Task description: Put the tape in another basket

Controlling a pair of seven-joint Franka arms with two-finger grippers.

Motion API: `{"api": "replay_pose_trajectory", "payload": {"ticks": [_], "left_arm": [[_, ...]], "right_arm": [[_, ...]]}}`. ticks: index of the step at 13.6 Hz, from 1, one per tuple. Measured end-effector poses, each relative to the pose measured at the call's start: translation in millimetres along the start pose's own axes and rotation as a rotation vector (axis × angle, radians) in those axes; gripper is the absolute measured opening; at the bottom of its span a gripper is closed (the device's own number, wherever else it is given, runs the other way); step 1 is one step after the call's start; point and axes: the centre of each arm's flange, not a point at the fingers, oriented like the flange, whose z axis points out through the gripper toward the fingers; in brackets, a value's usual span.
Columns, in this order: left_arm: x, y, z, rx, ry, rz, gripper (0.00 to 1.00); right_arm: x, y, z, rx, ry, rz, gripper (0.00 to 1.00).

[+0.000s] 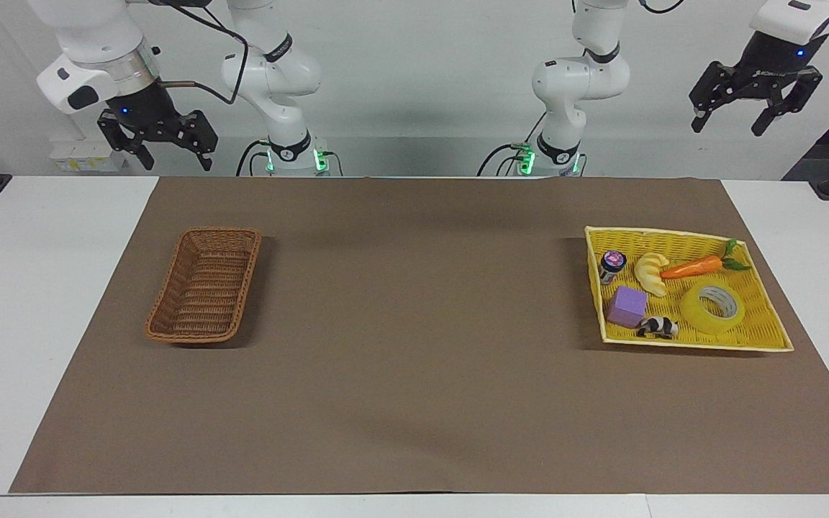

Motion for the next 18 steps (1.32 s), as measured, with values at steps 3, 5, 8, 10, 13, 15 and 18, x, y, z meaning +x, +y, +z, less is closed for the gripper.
{"api": "replay_pose_trajectory", "payload": {"ticks": [3, 5, 8, 10, 13, 15, 18], "left_arm": [[2, -5, 1, 0.003, 0.019, -0.008, 1.00], [8, -14, 7, 0.009, 0.047, -0.023, 1.00], [15, -42, 34, 0.018, 0.062, -0.018, 1.00], [18, -65, 58, 0.025, 0.068, 0.004, 1.00], [21, -91, 94, 0.033, 0.071, 0.031, 1.00], [24, -104, 121, 0.035, 0.068, 0.042, 1.00], [31, -124, 158, 0.043, 0.079, 0.049, 1.00]], "right_arm": [[-2, 0, 0, 0.000, -0.002, 0.000, 1.00], [-2, 0, 0, 0.000, -0.002, 0.000, 1.00], [-2, 0, 0, 0.000, -0.002, 0.000, 1.00], [-3, 0, 0, 0.000, -0.002, 0.000, 1.00], [-2, 0, 0, 0.001, 0.001, -0.001, 1.00], [-1, 0, -1, 0.000, 0.015, -0.001, 1.00], [-1, -1, -2, 0.001, 0.018, -0.002, 1.00]]}}
